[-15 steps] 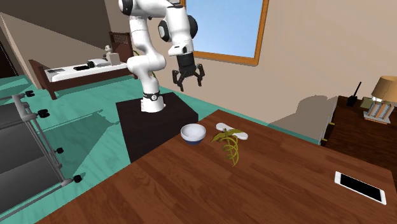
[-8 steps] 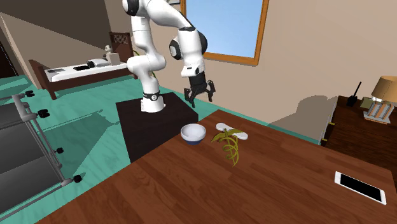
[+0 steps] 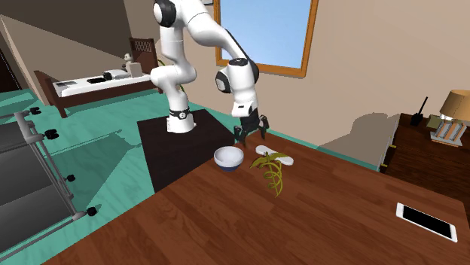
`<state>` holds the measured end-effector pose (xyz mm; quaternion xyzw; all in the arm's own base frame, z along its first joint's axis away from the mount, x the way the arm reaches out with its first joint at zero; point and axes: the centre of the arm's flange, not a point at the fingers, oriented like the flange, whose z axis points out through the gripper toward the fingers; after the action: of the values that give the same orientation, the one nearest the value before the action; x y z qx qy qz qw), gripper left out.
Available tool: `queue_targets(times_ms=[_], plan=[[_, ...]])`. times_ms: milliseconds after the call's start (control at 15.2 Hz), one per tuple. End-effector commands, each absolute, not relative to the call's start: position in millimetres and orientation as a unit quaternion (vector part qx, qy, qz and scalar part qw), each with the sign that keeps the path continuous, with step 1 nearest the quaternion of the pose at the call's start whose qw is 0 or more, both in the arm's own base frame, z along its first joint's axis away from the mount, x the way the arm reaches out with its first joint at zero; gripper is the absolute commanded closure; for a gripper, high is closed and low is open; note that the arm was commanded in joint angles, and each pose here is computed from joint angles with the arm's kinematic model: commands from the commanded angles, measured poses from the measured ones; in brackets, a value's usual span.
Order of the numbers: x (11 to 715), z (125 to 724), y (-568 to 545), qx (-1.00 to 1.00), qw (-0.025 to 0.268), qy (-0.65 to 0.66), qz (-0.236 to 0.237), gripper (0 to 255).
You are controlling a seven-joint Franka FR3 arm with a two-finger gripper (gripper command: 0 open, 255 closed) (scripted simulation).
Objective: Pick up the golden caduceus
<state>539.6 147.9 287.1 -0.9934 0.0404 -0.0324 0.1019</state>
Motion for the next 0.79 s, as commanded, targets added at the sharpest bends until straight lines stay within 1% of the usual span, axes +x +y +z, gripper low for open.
queue_targets(times_ms=[0,396,726], plan=[[553.0,265.2,157.1,-0.993,0.107,0.041,-0.028,0],[589.6,203.0,189.9,-0.991,0.122,0.044,-0.016,0],[593.4,175.3,193.5,-0.991,0.124,0.044,-0.015,0]])
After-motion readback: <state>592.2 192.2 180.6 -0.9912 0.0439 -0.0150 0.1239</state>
